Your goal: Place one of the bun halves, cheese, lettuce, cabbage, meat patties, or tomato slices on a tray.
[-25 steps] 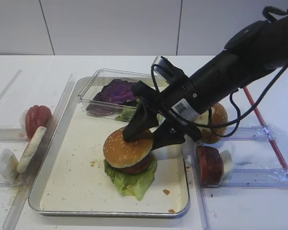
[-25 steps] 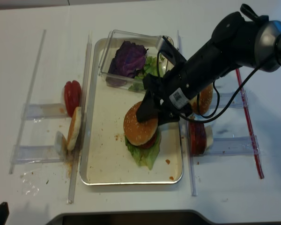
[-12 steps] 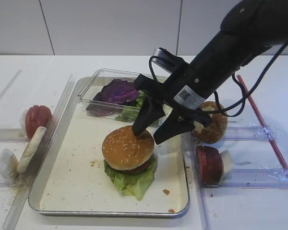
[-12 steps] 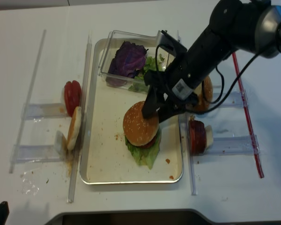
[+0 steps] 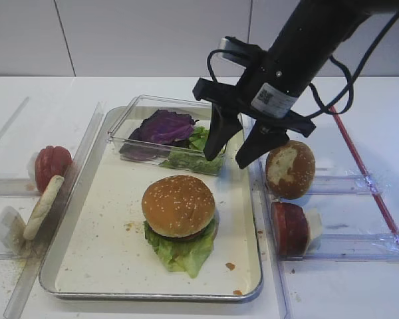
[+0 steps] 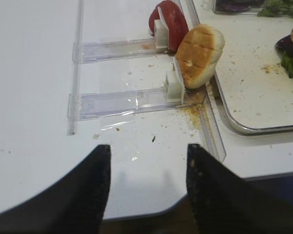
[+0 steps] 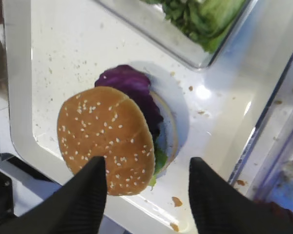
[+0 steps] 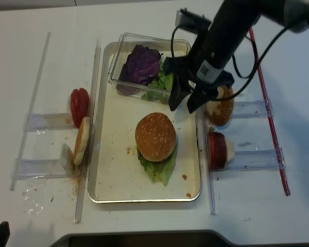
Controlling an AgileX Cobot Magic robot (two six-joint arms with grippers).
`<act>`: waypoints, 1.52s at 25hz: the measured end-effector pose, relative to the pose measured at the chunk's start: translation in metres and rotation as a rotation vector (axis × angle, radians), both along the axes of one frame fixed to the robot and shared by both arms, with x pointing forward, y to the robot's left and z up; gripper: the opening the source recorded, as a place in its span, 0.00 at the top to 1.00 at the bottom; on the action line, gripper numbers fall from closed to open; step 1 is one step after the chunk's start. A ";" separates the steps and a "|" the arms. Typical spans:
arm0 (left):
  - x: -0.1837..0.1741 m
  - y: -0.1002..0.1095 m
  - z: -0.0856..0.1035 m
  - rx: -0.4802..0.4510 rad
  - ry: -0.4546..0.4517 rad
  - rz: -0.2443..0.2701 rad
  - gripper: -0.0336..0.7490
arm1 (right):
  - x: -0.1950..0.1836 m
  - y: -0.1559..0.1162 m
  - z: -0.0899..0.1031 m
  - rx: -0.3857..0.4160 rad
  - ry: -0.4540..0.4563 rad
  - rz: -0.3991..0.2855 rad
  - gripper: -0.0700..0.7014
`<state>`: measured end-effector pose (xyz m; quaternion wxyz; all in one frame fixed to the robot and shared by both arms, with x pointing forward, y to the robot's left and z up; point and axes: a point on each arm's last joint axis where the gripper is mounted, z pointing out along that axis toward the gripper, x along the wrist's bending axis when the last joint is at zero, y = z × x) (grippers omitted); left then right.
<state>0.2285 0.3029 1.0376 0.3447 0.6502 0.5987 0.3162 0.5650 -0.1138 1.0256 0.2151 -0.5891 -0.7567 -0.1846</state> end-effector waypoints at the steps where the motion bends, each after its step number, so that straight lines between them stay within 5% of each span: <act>1: 0.000 0.000 0.000 0.000 0.000 0.000 0.52 | 0.003 0.000 0.005 -0.008 -0.017 -0.005 0.38; 30: 0.000 0.000 0.000 0.000 0.000 0.000 0.52 | -0.004 -0.041 0.061 -0.324 -0.271 -0.102 0.38; 38: 0.000 0.000 0.000 0.000 0.000 0.000 0.52 | -0.008 -0.099 0.061 -0.350 -0.232 -0.239 0.38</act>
